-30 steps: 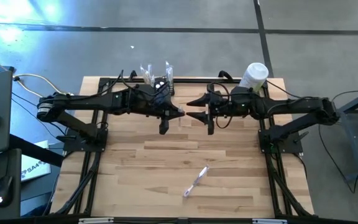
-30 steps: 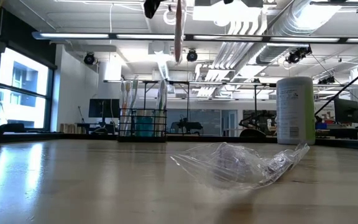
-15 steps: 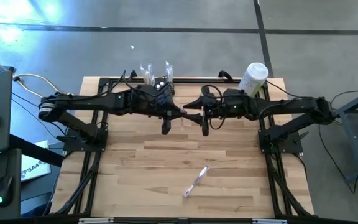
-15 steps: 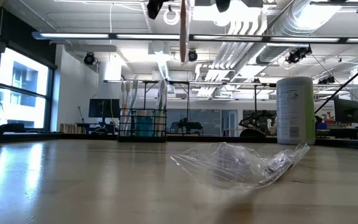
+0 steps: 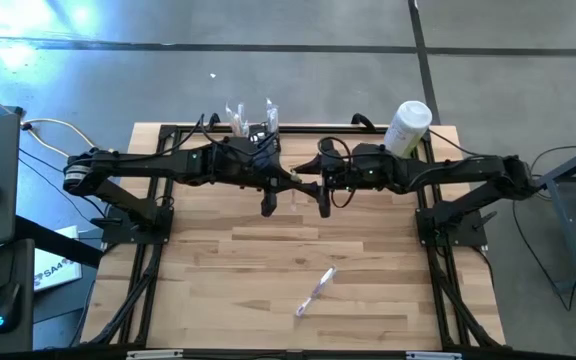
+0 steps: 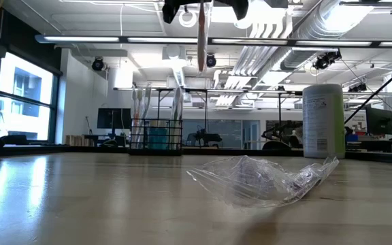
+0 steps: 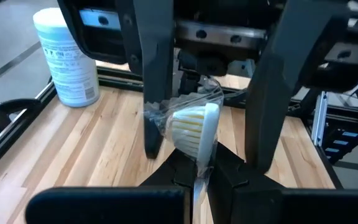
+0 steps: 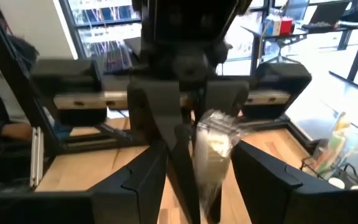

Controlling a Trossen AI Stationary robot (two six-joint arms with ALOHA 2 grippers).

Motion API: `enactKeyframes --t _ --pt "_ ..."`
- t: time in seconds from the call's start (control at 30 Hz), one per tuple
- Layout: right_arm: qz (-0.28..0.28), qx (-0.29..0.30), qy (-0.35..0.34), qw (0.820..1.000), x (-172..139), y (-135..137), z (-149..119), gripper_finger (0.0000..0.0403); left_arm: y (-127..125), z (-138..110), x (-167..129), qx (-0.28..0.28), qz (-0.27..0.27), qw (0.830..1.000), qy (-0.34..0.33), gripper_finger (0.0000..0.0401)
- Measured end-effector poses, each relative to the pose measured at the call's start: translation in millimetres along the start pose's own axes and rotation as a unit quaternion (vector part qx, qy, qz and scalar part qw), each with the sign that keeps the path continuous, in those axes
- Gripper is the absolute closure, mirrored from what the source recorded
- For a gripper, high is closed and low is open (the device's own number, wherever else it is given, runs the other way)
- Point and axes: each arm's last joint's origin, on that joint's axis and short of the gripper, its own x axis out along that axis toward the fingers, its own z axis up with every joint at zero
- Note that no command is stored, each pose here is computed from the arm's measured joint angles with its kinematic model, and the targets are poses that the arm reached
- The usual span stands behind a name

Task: Pick & Place toothbrushing station
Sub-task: Put the orange toothbrush into the black wire organizer

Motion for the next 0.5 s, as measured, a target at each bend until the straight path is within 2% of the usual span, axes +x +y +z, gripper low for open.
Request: enactKeyframes --t 0.23,0.5 --pt "0.013 -0.01 -0.008 1.0 0.8 0.8 0.7 0.0233 -0.1 0.3 -0.2 -0.002 -0.001 1.0 -0.001 0.039" --pt "0.022 -0.022 -0.007 0.999 0.8 1.5 0.6 0.0279 -0.1 0.0 -0.3 -0.006 -0.001 1.0 0.001 0.0391"
